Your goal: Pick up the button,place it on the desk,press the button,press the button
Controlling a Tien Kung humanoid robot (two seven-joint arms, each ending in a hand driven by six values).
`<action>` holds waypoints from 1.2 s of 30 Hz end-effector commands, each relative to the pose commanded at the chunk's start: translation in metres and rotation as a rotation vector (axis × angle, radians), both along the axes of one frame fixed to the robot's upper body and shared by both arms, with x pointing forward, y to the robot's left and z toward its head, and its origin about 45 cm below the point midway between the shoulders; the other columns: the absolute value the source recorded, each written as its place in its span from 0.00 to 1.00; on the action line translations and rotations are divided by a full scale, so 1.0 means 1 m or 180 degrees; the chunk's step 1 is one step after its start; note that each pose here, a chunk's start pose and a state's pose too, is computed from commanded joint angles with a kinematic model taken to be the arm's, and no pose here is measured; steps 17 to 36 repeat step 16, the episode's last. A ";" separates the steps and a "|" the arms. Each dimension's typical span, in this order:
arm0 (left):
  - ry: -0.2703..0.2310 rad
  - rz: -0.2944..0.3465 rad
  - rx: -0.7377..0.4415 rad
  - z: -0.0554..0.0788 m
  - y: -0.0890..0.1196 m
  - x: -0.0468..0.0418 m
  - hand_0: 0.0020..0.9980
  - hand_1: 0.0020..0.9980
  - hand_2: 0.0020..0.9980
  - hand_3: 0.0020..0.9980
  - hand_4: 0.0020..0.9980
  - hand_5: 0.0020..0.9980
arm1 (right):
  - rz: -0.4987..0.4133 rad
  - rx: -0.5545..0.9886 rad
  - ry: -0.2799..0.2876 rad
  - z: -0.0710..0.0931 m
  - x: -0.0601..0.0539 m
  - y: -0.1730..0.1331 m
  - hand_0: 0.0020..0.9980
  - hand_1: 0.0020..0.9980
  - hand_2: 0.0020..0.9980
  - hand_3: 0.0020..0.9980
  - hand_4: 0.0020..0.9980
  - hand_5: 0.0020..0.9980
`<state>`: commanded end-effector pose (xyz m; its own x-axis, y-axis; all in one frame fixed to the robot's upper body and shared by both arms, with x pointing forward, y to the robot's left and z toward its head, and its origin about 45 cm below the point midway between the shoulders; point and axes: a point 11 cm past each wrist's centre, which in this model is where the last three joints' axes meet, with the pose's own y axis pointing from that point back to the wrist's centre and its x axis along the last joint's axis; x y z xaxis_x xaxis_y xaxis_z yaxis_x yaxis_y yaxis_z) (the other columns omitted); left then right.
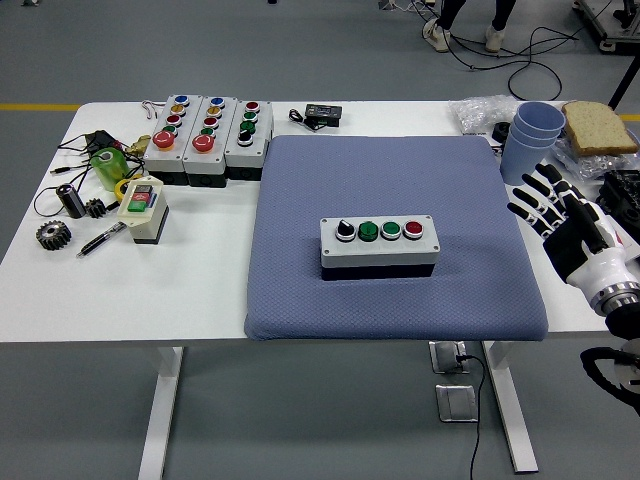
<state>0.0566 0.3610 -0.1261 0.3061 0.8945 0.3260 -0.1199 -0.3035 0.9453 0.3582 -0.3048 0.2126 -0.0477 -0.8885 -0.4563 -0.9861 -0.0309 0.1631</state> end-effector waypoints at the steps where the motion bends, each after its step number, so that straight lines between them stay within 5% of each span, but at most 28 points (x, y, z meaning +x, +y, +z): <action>1: -0.0006 0.0000 0.0001 0.000 0.000 0.0009 0.62 0.66 0.68 0.59 0.33 0.65 | -0.0001 0.0004 -0.0001 0.000 0.000 0.000 0.70 0.64 0.67 0.66 0.82 0.38; 36: -0.0050 0.0006 0.0007 0.001 0.001 0.0073 0.62 0.66 0.68 0.59 0.34 0.63 | 0.0004 0.0027 -0.0010 0.003 0.003 0.001 0.67 0.61 0.65 0.63 0.80 0.36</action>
